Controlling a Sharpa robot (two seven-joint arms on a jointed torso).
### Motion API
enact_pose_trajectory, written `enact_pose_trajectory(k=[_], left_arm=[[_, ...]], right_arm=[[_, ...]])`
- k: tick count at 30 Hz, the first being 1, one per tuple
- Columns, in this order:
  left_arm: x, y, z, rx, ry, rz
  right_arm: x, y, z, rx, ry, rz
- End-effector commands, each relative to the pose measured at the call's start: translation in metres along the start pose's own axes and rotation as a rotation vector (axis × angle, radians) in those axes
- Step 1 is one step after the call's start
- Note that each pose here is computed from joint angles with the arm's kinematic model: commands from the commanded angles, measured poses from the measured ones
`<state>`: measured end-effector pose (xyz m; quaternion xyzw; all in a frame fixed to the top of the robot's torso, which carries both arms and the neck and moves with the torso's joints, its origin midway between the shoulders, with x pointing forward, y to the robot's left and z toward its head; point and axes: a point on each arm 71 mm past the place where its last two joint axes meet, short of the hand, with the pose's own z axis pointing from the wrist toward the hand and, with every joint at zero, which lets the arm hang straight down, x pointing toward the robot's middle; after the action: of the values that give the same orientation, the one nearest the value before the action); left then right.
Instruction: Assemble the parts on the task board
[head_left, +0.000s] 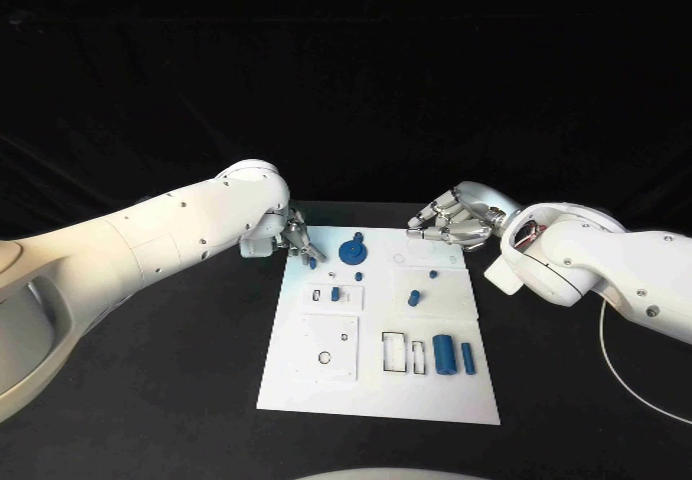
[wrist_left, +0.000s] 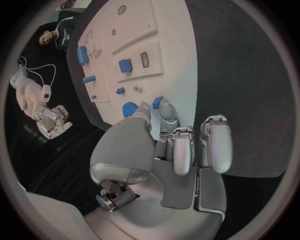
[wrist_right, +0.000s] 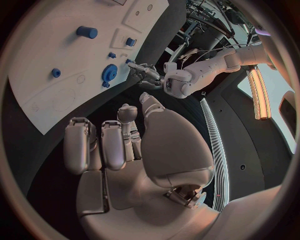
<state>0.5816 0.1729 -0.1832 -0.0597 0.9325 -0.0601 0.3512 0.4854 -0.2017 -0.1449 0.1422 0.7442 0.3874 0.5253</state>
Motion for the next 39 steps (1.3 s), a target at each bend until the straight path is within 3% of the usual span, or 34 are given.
enact_pose_trajectory(k=[1, 24, 32, 39], left_arm=[[0.0018, -0.0029, 0.0003, 0.014, 0.017, 0.007], [0.0034, -0.0018, 0.0022, 0.013, 0.019, 0.003], [0.0028, 0.0066, -0.0003, 0.051, 0.015, -0.088], [0.0063, 0.0128, -0.01, 0.111, -0.003, -0.158]], right_arm=[[0.002, 0.001, 0.0, -0.01, 0.014, -0.005], [0.002, 0.001, 0.0, -0.01, 0.02, -0.005], [0.002, 0.001, 0.0, -0.009, 0.022, -0.005], [0.001, 0.0, -0.001, -0.007, 0.022, -0.005]])
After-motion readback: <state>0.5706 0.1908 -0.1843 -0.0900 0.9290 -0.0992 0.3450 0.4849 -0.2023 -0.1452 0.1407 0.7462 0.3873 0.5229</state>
